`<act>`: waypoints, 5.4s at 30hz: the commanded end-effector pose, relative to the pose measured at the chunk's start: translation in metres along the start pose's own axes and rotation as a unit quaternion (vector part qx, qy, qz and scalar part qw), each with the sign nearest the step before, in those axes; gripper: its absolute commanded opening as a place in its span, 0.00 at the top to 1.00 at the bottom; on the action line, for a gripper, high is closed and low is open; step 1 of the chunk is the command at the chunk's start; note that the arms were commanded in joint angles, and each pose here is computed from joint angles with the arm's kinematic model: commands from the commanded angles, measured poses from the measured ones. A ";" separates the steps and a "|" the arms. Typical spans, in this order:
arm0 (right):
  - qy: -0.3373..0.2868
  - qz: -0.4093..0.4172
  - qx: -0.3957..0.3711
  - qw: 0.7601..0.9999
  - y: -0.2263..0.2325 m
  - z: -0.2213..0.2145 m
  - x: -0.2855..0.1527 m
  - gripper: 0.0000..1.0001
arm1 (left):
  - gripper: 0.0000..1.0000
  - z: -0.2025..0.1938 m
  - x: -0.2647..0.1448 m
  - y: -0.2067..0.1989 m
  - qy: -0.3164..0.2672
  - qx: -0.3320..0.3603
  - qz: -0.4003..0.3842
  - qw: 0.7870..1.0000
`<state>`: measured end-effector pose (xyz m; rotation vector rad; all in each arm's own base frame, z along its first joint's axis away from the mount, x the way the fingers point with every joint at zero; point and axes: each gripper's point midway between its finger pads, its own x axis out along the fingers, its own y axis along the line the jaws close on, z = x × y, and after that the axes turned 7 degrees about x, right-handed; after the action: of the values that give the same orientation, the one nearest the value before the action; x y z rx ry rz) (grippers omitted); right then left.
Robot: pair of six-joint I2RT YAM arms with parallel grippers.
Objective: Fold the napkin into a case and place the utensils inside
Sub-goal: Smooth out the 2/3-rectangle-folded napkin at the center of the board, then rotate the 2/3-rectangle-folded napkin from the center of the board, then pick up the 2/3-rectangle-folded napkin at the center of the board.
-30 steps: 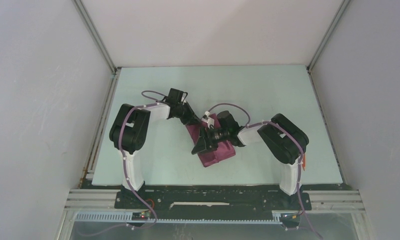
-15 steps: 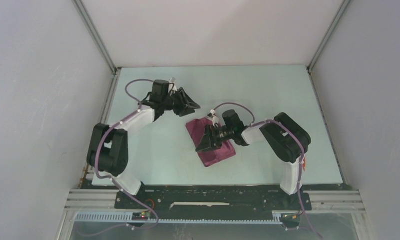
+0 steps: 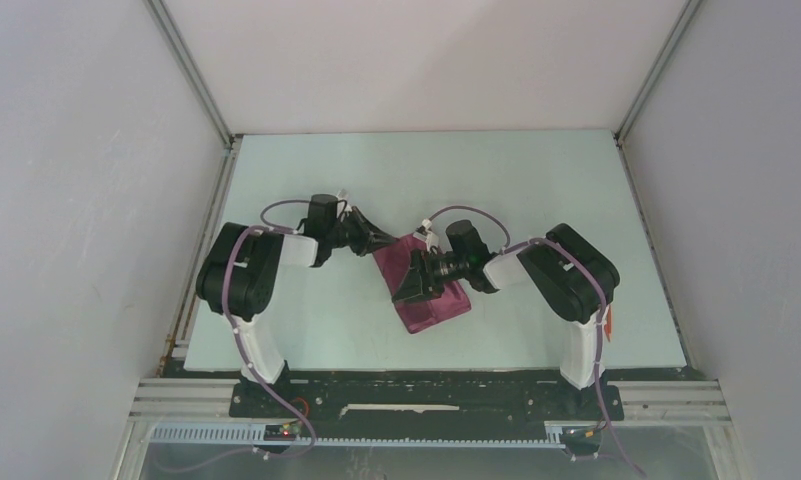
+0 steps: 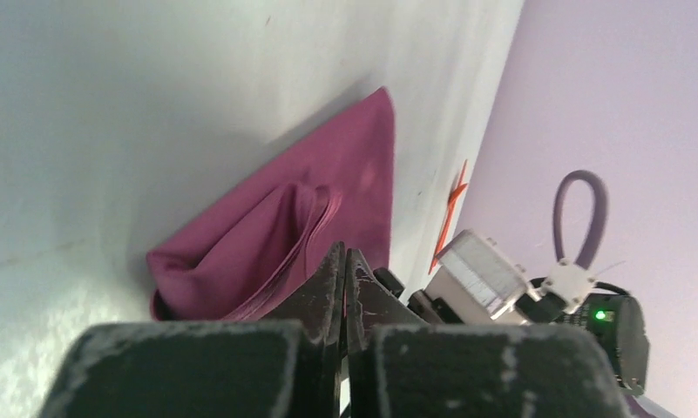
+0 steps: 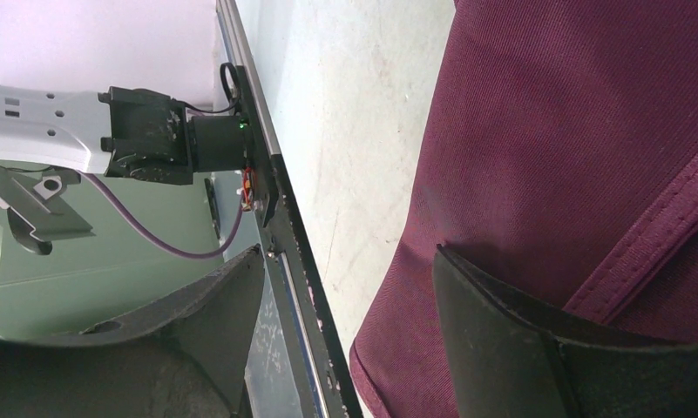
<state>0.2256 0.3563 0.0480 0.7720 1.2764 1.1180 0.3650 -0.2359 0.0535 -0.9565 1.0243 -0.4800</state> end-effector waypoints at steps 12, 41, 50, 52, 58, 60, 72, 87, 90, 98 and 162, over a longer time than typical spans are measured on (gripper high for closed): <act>0.008 -0.006 -0.031 0.999 0.023 0.006 0.002 0.20 | 1.00 0.011 0.024 0.015 -0.013 -0.035 -0.062 0.997; 0.077 -0.020 0.001 0.997 0.003 0.021 0.036 0.19 | 1.00 0.002 0.033 0.040 0.000 -0.053 -0.040 0.998; 0.088 -0.003 0.008 0.996 0.018 -0.014 0.016 0.19 | 1.00 0.002 0.035 0.044 0.003 -0.053 -0.030 0.998; 0.089 -0.004 0.008 0.996 0.017 -0.022 0.012 0.19 | 1.00 0.003 0.036 0.045 0.005 -0.051 -0.028 0.998; 0.084 -0.005 0.024 0.996 0.008 -0.047 -0.007 0.19 | 1.00 0.004 0.037 0.046 0.005 -0.050 -0.026 0.998; 0.082 -0.009 0.023 0.996 0.009 -0.055 -0.013 0.19 | 1.00 0.005 0.036 0.045 0.006 -0.047 -0.023 0.999; -0.089 -0.201 0.023 0.975 -0.004 -0.020 -0.115 0.19 | 0.89 0.027 0.015 -0.014 -0.001 -0.001 -0.034 0.999; -0.144 -0.264 0.109 0.948 -0.074 0.019 -0.166 0.30 | 0.43 -0.046 -0.059 -0.079 0.040 0.101 0.009 0.994; -0.144 -0.252 0.116 0.950 -0.076 0.018 -0.163 0.34 | 0.44 -0.081 -0.062 -0.065 0.058 0.112 0.037 0.991; -0.142 -0.229 0.120 0.955 -0.072 -0.005 -0.146 0.62 | 0.49 -0.113 -0.058 -0.060 0.075 0.146 0.071 0.984; -0.213 -0.066 0.135 0.965 -0.036 0.028 -0.136 0.18 | 1.00 -0.233 0.003 -0.064 0.118 0.247 0.301 0.913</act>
<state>0.2473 0.1981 0.0417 0.9745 1.1836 0.4971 0.1582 -0.3572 0.0360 0.0294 1.3261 -0.2304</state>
